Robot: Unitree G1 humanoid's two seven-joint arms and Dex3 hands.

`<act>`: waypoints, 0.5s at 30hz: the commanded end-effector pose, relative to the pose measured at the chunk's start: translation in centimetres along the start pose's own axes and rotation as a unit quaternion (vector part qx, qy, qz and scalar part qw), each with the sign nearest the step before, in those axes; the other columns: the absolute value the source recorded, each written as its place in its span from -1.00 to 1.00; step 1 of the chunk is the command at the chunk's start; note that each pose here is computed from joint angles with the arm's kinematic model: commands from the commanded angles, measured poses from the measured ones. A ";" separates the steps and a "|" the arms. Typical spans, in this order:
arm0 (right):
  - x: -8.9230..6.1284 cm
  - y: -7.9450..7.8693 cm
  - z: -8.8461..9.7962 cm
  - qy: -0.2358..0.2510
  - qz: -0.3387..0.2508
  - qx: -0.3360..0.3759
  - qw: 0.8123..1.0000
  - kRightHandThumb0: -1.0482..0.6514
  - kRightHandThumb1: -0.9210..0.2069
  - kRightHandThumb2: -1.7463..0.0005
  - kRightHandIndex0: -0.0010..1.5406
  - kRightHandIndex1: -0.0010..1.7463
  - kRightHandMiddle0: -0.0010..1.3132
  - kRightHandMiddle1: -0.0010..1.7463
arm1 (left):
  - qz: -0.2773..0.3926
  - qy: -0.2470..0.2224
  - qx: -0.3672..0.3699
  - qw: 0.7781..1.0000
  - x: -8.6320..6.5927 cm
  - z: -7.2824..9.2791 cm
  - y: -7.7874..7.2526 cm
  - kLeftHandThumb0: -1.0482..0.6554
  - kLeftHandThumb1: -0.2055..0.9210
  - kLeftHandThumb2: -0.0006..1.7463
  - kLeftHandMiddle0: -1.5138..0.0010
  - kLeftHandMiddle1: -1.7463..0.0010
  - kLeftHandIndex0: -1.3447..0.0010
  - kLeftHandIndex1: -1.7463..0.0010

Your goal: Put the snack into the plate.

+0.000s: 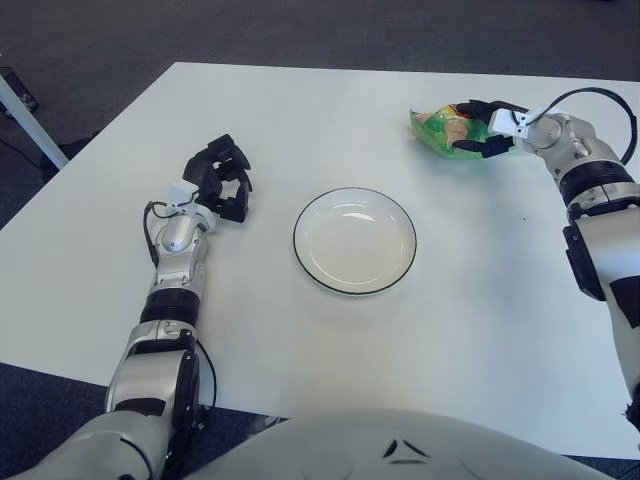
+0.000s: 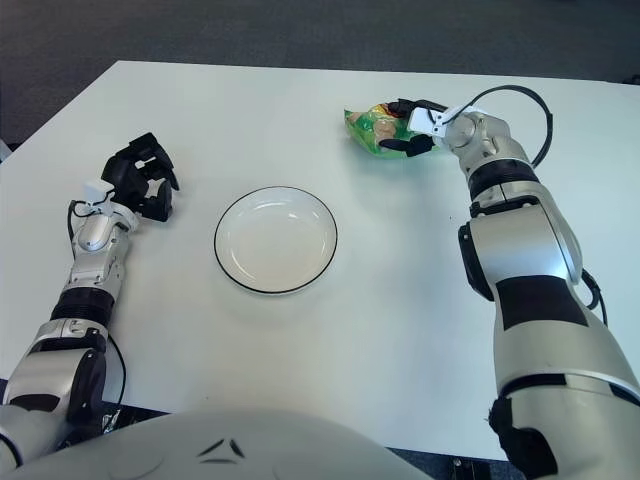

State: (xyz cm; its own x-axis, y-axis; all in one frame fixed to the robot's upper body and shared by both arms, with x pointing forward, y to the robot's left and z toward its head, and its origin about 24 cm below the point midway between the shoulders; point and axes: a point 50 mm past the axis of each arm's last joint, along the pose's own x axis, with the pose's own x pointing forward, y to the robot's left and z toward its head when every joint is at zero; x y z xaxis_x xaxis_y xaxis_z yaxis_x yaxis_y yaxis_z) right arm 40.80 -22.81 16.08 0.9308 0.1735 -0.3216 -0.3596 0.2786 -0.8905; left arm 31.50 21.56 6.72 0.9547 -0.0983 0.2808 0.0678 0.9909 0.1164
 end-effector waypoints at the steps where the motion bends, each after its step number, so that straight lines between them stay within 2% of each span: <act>1: 0.3 1.9 -0.6 0.014 0.027 0.031 0.999 -0.96 -1.00 0.27 -1.00 -1.00 -1.00 -0.62 | 0.006 0.111 -0.029 0.993 -4.9 -4.9 -1.9 0.22 -0.75 1.00 -0.16 -1.00 -0.04 -0.99; 7: 0.4 3.0 -1.0 0.024 0.041 0.048 0.998 -0.94 -1.00 0.25 -0.99 -1.00 -1.00 -0.58 | 0.005 0.112 -0.025 0.993 -5.0 -4.9 -1.9 0.22 -0.76 1.00 -0.16 -1.00 -0.05 -0.98; 15: 0.5 3.6 -1.1 0.025 0.046 0.064 0.997 -0.92 -1.00 0.23 -0.98 -0.99 -1.00 -0.63 | 0.004 0.112 -0.019 0.994 -5.0 -4.8 -1.9 0.22 -0.76 1.00 -0.16 -1.00 -0.04 -0.99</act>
State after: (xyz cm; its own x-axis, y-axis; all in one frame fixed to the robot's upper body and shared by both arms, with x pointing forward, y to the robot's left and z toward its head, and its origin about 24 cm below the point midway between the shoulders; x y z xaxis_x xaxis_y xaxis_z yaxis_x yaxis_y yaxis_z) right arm 40.74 -22.67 15.17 0.9298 0.1637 -0.3296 -0.3674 0.3619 -0.8568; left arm 31.41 21.42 6.76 0.9554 -0.0986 0.2785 0.0626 0.9888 0.1352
